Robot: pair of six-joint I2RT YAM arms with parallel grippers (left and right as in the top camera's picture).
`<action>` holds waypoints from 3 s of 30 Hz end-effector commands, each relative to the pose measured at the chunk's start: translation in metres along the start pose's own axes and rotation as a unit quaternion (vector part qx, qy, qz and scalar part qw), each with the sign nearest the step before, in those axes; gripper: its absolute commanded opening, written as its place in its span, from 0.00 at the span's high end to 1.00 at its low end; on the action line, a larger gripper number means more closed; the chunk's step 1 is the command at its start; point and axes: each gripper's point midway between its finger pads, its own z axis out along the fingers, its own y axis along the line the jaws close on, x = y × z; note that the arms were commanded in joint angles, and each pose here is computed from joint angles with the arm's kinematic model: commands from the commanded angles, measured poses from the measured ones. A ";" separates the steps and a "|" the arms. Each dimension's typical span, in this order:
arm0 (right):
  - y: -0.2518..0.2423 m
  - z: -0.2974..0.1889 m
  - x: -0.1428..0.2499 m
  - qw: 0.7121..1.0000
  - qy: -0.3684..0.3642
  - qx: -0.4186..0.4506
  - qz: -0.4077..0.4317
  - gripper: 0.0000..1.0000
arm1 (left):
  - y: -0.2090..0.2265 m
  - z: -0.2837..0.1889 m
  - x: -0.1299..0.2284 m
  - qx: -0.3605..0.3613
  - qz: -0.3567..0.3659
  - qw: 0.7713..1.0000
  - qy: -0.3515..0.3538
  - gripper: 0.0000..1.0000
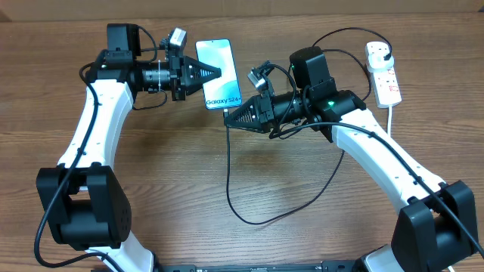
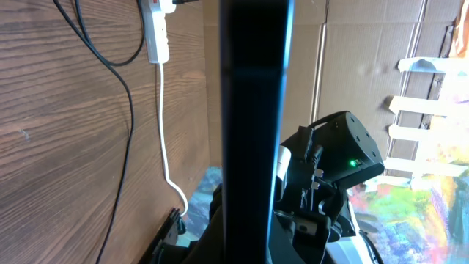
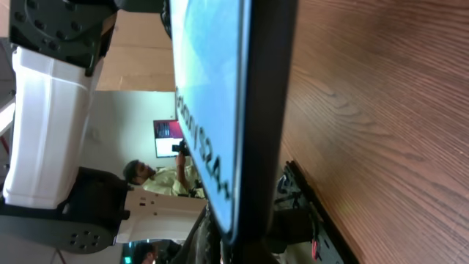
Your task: Plug charger to phone and switch on socket
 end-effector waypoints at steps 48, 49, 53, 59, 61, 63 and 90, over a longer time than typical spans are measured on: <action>0.020 -0.004 -0.001 0.999 -0.001 -0.013 -0.045 0.96 | -0.007 0.002 0.006 0.020 0.019 0.999 0.016 0.96; 0.020 -0.004 -0.001 0.999 -0.001 -0.013 -0.045 0.96 | -0.007 0.002 0.006 0.020 0.019 0.999 0.016 0.96; 0.019 -0.004 -0.002 0.999 -0.003 -0.011 -0.046 0.96 | -0.008 0.002 0.006 0.023 0.019 0.999 0.017 0.96; 0.019 -0.004 -0.002 0.999 -0.003 -0.011 -0.045 0.96 | -0.008 0.002 0.006 0.023 0.019 0.999 0.017 0.96; 0.020 -0.004 -0.001 0.999 -0.001 -0.013 -0.045 0.96 | -0.008 0.002 0.006 0.022 0.020 0.999 0.016 0.96; 0.021 -0.004 0.000 0.999 0.003 -0.017 -0.045 0.96 | -0.006 0.002 0.005 0.016 0.020 1.000 0.013 0.96; 0.021 -0.004 0.000 0.999 0.003 -0.017 -0.044 0.96 | -0.005 0.002 0.008 0.018 0.024 0.999 0.017 0.96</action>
